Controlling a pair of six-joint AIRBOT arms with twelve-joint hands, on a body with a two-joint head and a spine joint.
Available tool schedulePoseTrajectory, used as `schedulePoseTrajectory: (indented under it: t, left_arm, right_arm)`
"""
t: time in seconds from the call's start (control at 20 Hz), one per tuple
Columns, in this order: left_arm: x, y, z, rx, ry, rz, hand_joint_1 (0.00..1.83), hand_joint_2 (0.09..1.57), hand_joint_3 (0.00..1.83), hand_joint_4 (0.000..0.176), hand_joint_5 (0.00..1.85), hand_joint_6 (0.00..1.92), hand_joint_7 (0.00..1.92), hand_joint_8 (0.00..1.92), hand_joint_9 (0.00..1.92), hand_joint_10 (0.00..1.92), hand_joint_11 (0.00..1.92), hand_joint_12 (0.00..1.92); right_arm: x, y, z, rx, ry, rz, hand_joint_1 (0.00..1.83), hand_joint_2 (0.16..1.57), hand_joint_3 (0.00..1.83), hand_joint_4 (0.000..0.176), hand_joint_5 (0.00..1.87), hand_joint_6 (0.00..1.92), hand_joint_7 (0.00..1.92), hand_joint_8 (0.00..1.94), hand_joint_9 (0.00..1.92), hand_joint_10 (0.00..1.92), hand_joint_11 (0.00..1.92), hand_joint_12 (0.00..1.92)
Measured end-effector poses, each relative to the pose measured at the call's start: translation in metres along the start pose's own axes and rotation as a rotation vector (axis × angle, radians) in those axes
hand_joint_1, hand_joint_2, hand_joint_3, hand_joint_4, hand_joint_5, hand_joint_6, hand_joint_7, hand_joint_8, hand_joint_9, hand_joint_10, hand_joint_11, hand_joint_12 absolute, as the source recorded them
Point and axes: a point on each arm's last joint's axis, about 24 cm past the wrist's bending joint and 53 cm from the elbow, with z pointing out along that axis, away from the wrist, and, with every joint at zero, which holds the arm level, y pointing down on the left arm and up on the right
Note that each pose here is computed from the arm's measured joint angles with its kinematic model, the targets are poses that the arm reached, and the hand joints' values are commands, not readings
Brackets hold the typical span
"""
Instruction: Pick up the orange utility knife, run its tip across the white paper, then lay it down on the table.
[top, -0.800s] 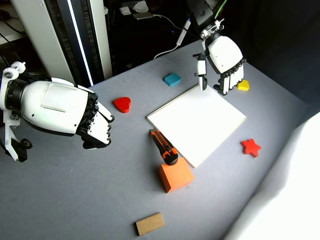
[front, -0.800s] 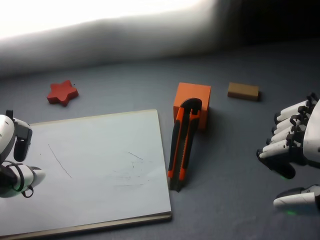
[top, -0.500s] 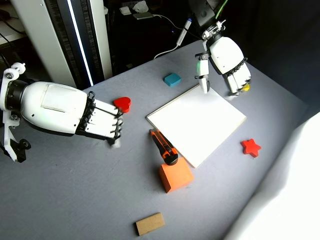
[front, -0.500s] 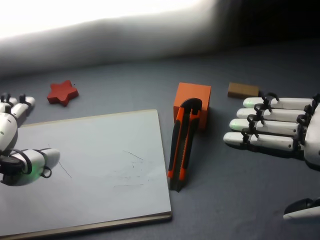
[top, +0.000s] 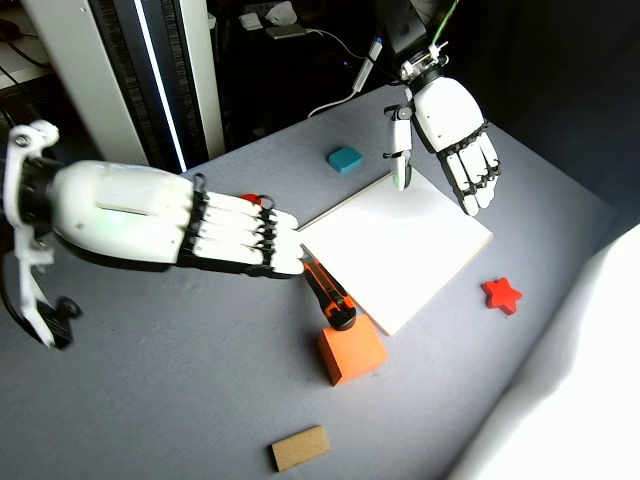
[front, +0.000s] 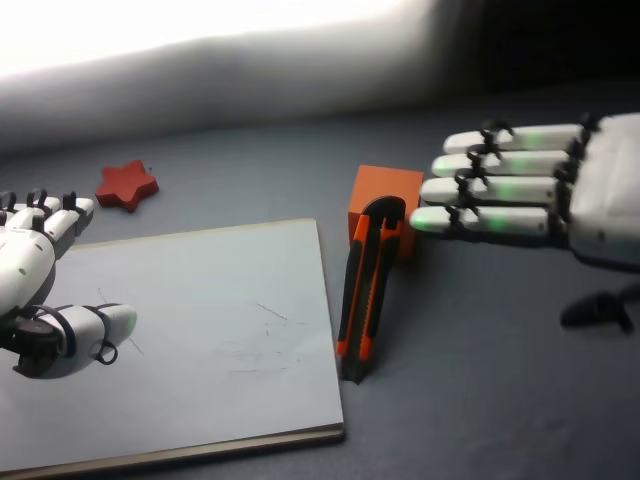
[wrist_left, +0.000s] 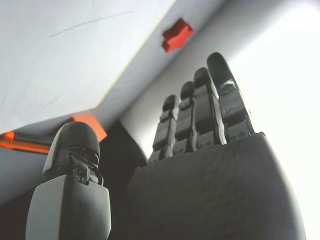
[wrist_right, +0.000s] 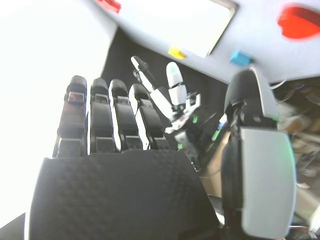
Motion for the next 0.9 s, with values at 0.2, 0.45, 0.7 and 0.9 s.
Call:
schedulePoseTrajectory:
  t: [0.2, 0.45, 0.7, 0.9]
  left_arm:
    - [0.012, 0.002, -0.003, 0.0, 0.039, -0.002, 0.2, 1.27, 0.0, 0.042, 0.0, 0.0, 0.06, 0.0, 0.11, 0.0, 0.0, 0.63]
    - [0.016, -0.01, -0.002, 0.022, 0.035, -0.022, 0.2, 1.27, 0.0, 0.04, 0.0, 0.0, 0.05, 0.0, 0.11, 0.0, 0.0, 0.69]
    - [0.017, -0.012, -0.003, 0.02, 0.032, -0.029, 0.21, 1.27, 0.0, 0.042, 0.01, 0.0, 0.07, 0.0, 0.14, 0.01, 0.0, 0.76]
    - [0.02, -0.014, -0.003, 0.016, 0.039, -0.043, 0.21, 1.27, 0.0, 0.048, 0.02, 0.0, 0.08, 0.0, 0.15, 0.01, 0.0, 0.81]
  right_arm:
    - [-0.023, -0.001, 0.026, -0.048, 0.048, -0.012, 1.24, 1.07, 0.02, 0.0, 0.0, 0.0, 0.0, 0.0, 0.0, 0.0, 0.0, 0.0]
    - [-0.024, 0.016, 0.057, -0.107, 0.129, 0.003, 1.23, 1.07, 0.02, 0.0, 0.0, 0.0, 0.0, 0.0, 0.0, 0.0, 0.0, 0.0]
    - [-0.003, 0.014, 0.078, -0.075, 0.258, 0.019, 1.23, 1.08, 0.02, 0.0, 0.0, 0.0, 0.0, 0.0, 0.0, 0.0, 0.0, 0.0]
    - [0.007, 0.017, 0.103, -0.059, 0.296, 0.057, 1.23, 1.08, 0.03, 0.0, 0.0, 0.0, 0.0, 0.0, 0.0, 0.0, 0.0, 0.0]
